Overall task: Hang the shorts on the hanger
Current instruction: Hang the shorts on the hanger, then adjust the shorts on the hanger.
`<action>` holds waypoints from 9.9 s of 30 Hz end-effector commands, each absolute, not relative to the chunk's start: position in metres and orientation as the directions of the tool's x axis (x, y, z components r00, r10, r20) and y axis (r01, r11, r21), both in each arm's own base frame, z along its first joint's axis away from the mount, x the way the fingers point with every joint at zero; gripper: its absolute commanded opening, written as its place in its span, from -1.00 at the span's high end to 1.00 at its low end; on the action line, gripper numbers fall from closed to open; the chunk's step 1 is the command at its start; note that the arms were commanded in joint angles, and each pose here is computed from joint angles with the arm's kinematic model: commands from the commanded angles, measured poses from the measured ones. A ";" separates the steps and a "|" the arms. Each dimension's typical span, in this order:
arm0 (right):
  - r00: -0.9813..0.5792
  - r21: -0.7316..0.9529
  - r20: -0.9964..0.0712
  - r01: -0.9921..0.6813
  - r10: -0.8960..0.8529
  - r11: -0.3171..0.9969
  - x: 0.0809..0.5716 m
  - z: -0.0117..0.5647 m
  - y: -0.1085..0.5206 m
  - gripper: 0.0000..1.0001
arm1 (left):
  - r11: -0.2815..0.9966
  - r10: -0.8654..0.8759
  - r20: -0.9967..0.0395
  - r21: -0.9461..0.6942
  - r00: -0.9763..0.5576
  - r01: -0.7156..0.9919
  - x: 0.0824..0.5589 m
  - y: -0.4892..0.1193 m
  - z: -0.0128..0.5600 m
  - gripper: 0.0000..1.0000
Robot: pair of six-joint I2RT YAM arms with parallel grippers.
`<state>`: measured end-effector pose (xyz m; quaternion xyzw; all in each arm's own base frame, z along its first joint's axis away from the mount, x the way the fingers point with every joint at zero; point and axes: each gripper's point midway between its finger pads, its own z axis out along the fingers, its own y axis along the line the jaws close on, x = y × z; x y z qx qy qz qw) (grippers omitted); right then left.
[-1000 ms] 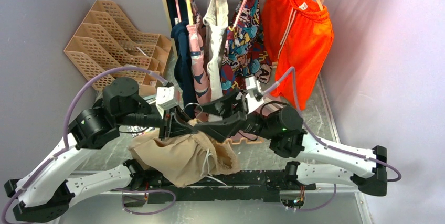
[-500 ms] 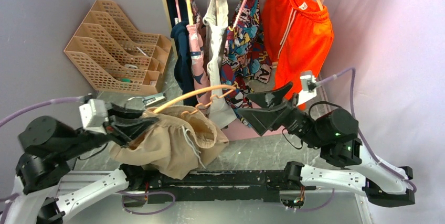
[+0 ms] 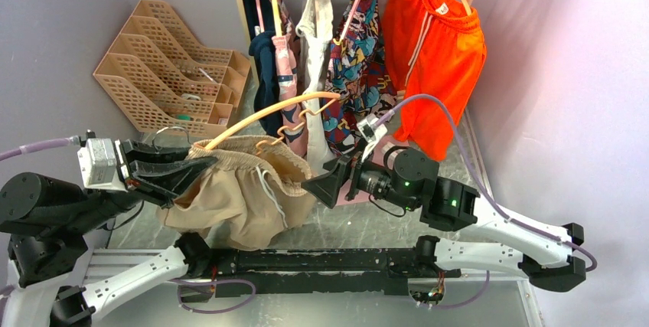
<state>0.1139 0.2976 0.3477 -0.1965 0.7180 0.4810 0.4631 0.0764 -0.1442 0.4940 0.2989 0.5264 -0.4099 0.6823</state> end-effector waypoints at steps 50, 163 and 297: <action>-0.511 0.396 -0.830 -0.260 0.222 0.881 0.157 0.355 0.176 1.00 | 0.337 -0.022 -1.000 0.006 0.015 0.941 0.068 -0.176 0.457 0.86; -0.293 0.290 -0.953 -0.812 0.076 0.506 0.125 0.481 0.285 0.11 | 0.270 -0.291 -0.934 -0.288 -0.207 0.919 0.093 -0.224 0.390 0.86; -0.235 0.192 -0.962 -0.946 -0.142 0.262 0.094 0.344 0.338 0.79 | 0.511 -0.542 -0.840 -0.299 0.032 0.806 0.120 -0.157 0.485 0.86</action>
